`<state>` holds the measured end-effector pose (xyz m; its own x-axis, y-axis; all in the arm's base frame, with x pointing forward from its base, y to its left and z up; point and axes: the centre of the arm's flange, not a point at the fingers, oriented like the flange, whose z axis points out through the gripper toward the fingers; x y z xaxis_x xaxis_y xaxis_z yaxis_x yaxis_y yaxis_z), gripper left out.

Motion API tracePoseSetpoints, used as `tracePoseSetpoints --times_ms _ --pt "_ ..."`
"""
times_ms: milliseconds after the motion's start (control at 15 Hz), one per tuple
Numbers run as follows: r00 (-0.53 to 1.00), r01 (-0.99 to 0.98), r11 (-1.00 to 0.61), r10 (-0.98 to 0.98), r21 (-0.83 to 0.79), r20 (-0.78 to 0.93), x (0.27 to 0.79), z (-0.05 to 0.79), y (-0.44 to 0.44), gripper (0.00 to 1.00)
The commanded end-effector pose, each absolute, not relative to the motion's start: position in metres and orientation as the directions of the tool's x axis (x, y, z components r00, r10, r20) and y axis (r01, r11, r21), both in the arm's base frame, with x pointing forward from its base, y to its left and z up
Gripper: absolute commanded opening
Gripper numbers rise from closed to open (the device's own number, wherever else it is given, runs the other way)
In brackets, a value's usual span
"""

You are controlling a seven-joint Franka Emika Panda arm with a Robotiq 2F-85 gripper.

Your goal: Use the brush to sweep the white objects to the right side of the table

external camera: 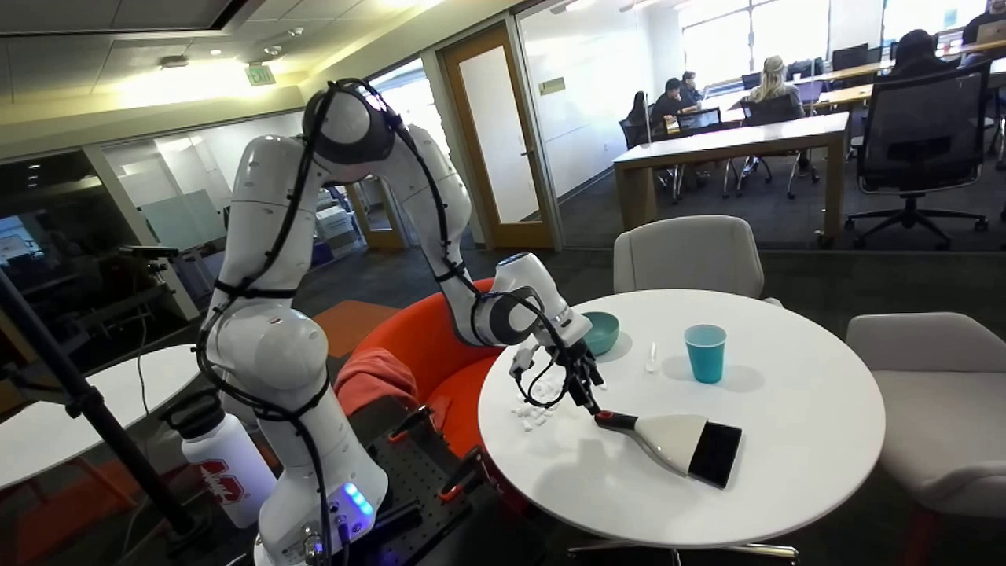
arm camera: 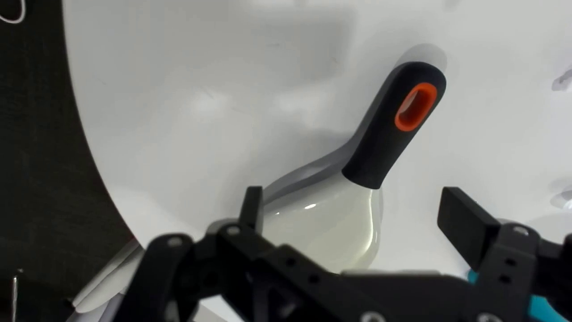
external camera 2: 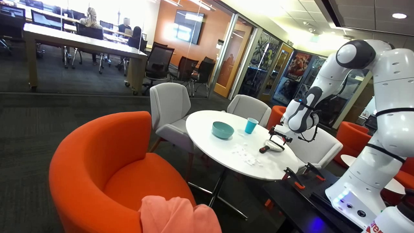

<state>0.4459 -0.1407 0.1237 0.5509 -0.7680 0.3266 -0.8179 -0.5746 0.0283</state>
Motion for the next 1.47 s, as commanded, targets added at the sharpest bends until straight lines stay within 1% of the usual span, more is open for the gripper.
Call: tracePoseSetpoints --times_ms 0,267,533,933,1400 --pt "0.514 -0.839 -0.544 -0.783 0.016 0.351 0.452 0.119 -0.14 1.0" --pt "0.393 -0.904 -0.427 -0.839 -0.007 0.377 0.468 0.104 -0.136 1.0" --pt "0.311 -0.937 -0.349 -0.839 -0.004 0.447 0.486 0.083 -0.127 1.0" --pt "0.309 -0.937 -0.349 -0.804 0.018 0.507 0.505 0.053 -0.12 1.0" --pt "0.321 -0.933 -0.359 -0.782 0.036 0.534 0.515 0.029 -0.13 1.0"
